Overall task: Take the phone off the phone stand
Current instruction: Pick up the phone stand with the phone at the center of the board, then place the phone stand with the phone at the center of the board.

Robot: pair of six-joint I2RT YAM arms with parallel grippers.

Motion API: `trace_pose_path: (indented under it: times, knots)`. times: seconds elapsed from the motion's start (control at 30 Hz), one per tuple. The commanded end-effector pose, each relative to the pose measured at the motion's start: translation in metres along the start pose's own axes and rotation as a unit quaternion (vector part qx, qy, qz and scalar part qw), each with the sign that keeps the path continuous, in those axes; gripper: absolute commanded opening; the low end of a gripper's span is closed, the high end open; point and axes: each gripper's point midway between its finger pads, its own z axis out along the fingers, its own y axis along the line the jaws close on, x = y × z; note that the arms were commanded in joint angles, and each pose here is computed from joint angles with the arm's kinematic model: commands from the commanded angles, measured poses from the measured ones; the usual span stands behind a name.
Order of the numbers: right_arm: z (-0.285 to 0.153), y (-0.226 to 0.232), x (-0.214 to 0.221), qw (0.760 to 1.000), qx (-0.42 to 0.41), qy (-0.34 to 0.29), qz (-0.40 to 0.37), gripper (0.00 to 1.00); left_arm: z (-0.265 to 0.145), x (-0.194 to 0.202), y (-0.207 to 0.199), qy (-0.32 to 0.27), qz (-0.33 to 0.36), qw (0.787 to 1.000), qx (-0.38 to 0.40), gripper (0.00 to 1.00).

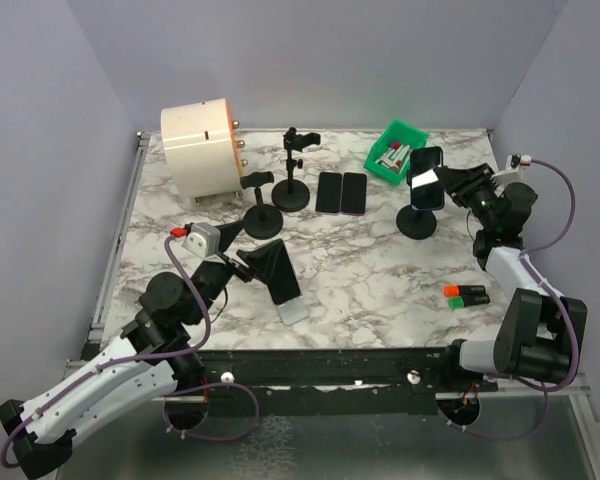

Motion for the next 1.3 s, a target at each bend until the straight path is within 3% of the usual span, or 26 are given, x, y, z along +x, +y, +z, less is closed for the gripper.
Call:
trace_pose_path:
  times: [0.0, 0.2, 0.6, 0.93, 1.27]
  knots:
    - [0.000, 0.026, -0.011, 0.999, -0.036, -0.009, -0.019, 0.18, -0.001, -0.004, 0.003, -0.003, 0.001, 1.000, -0.006, 0.99]
    - [-0.017, 0.052, -0.017, 0.998, -0.038, -0.026, -0.034, 0.01, -0.001, -0.003, 0.002, -0.004, 0.001, 1.000, -0.005, 0.99]
    - [-0.068, 0.130, 0.004, 0.993, -0.098, -0.012, -0.069, 0.01, 0.002, 0.005, 0.002, 0.010, 0.004, 1.000, -0.006, 0.99]
    - [-0.115, 0.174, 0.054, 0.982, -0.185, 0.039, 0.005, 0.01, 0.005, 0.010, 0.005, 0.017, 0.011, 1.000, -0.014, 0.99]
    - [-0.126, 0.192, 0.087, 0.963, -0.252, 0.055, 0.075, 0.01, 0.008, 0.020, 0.010, 0.032, 0.022, 0.999, -0.025, 0.99]
